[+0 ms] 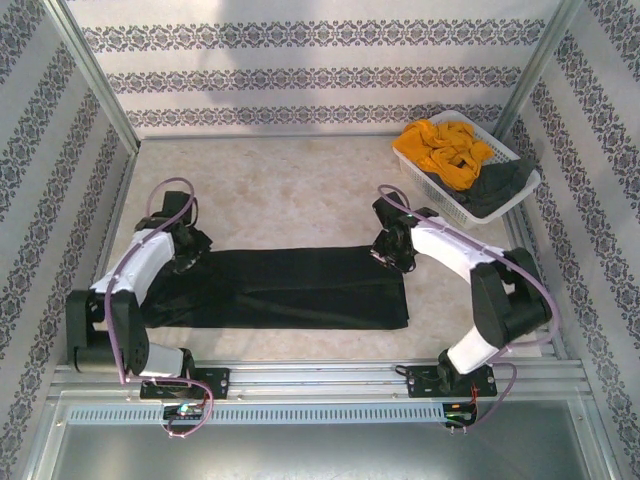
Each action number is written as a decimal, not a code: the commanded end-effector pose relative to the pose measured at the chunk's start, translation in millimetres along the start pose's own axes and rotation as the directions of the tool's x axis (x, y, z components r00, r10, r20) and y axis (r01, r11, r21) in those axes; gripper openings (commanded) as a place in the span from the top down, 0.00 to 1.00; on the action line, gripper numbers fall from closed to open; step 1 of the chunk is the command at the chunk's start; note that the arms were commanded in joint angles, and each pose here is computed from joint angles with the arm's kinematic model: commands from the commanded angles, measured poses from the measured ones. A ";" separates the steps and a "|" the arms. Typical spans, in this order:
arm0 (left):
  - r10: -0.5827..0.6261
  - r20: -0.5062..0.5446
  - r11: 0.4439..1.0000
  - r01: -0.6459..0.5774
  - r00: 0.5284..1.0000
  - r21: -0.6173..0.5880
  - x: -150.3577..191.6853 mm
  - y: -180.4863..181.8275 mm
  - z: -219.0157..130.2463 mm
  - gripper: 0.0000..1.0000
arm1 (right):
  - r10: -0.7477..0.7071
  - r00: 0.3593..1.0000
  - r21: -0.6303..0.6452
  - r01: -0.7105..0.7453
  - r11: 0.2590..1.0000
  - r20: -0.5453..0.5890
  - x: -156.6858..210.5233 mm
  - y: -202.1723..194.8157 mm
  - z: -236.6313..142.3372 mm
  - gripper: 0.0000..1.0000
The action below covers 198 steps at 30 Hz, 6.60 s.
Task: Fold and stack the t-shirts
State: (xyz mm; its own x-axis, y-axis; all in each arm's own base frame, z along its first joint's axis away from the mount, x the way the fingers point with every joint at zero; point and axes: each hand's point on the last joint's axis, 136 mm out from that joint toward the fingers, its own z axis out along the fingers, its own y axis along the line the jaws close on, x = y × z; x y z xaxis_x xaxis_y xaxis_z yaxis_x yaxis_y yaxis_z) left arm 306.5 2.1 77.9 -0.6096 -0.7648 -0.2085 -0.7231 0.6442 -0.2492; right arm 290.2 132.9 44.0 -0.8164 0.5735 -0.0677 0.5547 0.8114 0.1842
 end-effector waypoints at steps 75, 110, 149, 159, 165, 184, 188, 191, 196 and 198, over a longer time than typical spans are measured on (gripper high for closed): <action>0.357 -0.165 0.926 -0.372 0.919 -0.068 -16.8 -68.7 47.7 0.77 | -0.367 0.926 -0.425 0.368 0.827 0.088 -4.4 135.1 -67.4 0.53; 0.007 -0.197 1.000 -0.007 0.980 -0.001 93.0 -58.1 -3.2 0.68 | -0.380 0.924 -0.468 0.359 0.807 0.054 4.5 132.5 -70.3 0.55; -0.260 -0.070 0.964 0.263 0.963 0.035 51.5 73.3 -7.5 1.00 | -0.503 0.863 -0.687 0.399 0.607 0.057 52.3 179.1 -79.2 0.53; -0.308 -0.144 0.948 0.315 0.941 0.032 85.2 69.2 -33.1 1.00 | -0.494 0.868 -0.680 0.394 0.619 0.053 47.4 174.9 -77.7 0.53; -0.296 -0.123 0.955 0.298 0.947 -0.006 92.7 74.8 -34.9 1.00 | -0.490 0.871 -0.676 0.388 0.626 0.046 47.1 169.8 -75.9 0.53; -0.123 0.087 0.985 0.112 0.989 0.130 -24.9 45.7 -33.2 0.47 | -0.468 0.875 -0.806 0.366 0.465 0.127 51.5 192.5 -101.1 0.47; -0.098 0.113 0.974 0.072 0.989 0.215 -54.7 30.0 -18.8 0.48 | -0.455 0.882 -0.824 0.347 0.447 0.125 49.6 203.2 -103.8 0.46; -0.091 0.079 0.973 0.072 0.993 0.220 -62.8 32.2 2.3 0.53 | -0.447 0.886 -0.824 0.341 0.452 0.121 48.0 205.9 -103.2 0.46; -0.067 0.047 0.980 0.057 0.997 0.188 -57.8 40.0 19.6 0.59 | -0.450 0.886 -0.819 0.338 0.464 0.110 49.1 203.4 -99.8 0.46; -0.066 0.041 0.983 0.057 0.997 0.173 -53.6 44.7 22.8 0.59 | -0.449 0.887 -0.816 0.335 0.470 0.106 49.3 201.9 -97.5 0.46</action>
State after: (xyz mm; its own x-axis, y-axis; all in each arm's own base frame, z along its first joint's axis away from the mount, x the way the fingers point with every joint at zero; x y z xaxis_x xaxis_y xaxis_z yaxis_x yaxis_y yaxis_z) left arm 306.9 67.9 52.9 -0.5252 -0.8312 -0.1826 -0.7321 0.5506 -0.4011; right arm 342.8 312.1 164.6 -0.9597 0.1526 -0.2360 -0.1294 0.5054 0.8531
